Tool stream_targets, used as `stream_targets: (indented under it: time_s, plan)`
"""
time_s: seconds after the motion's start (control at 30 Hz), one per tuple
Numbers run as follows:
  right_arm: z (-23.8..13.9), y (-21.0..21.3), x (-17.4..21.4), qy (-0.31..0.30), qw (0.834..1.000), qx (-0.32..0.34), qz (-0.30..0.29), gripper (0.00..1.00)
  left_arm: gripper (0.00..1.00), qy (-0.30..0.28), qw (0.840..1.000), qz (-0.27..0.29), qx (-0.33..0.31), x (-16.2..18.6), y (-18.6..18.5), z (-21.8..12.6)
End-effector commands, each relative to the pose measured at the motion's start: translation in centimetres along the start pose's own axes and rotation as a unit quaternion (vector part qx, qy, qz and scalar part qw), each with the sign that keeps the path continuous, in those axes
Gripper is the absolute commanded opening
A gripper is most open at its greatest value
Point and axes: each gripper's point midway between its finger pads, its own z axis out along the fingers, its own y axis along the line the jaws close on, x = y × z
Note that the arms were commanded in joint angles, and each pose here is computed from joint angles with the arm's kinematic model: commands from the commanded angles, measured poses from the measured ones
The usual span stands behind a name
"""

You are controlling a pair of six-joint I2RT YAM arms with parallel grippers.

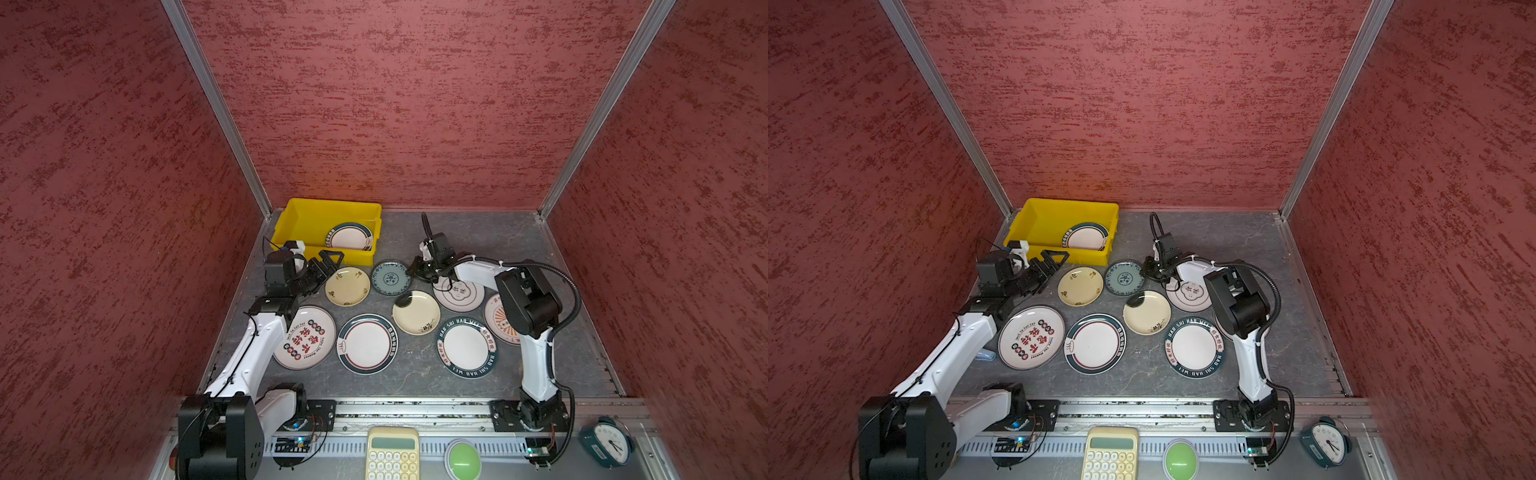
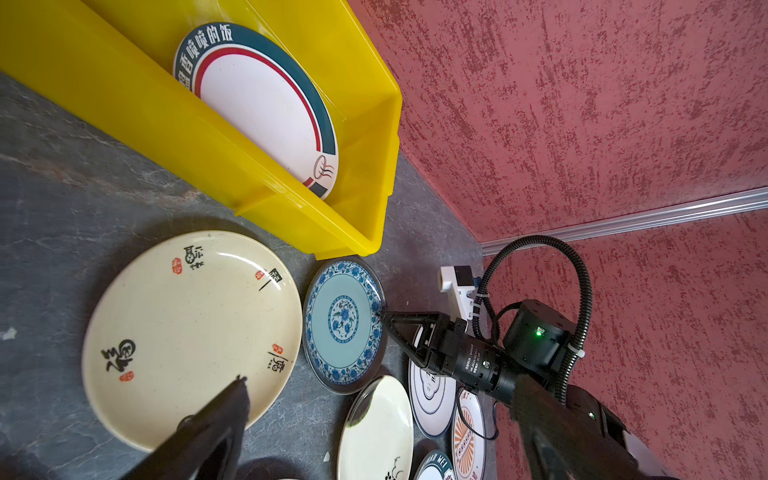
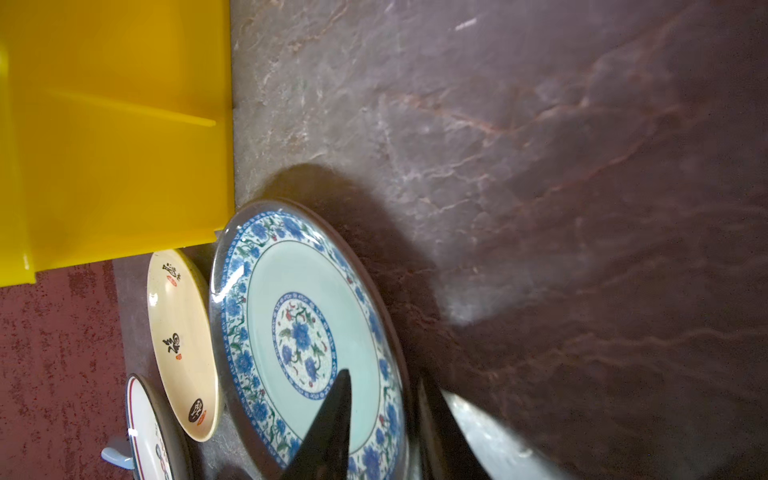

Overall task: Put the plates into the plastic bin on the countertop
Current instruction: 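Grasp the blue-and-white floral plate edge with the right gripper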

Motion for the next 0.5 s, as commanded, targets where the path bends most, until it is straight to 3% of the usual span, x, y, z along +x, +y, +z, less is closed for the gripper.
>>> stream_targets:
  time_s: [0.0, 0.2, 0.47]
  plan:
    - [0.81, -0.74, 0.44, -0.002, 1.000, 0.001, 0.016, 0.26, 0.99, -0.001, 1.000, 0.003, 0.009, -0.04, -0.28, -0.28]
    - [0.10, -0.21, -0.15, -0.022, 1.000, -0.010, 0.008, 0.26, 0.99, -0.003, 1.000, -0.002, 0.004, -0.29, 0.08, -0.40]
    - [-0.06, -1.06, -0.51, -0.025, 0.999, -0.005, 0.019, 0.13, 0.99, 0.005, 1.000, -0.009, 0.012, -0.09, -0.29, -0.46]
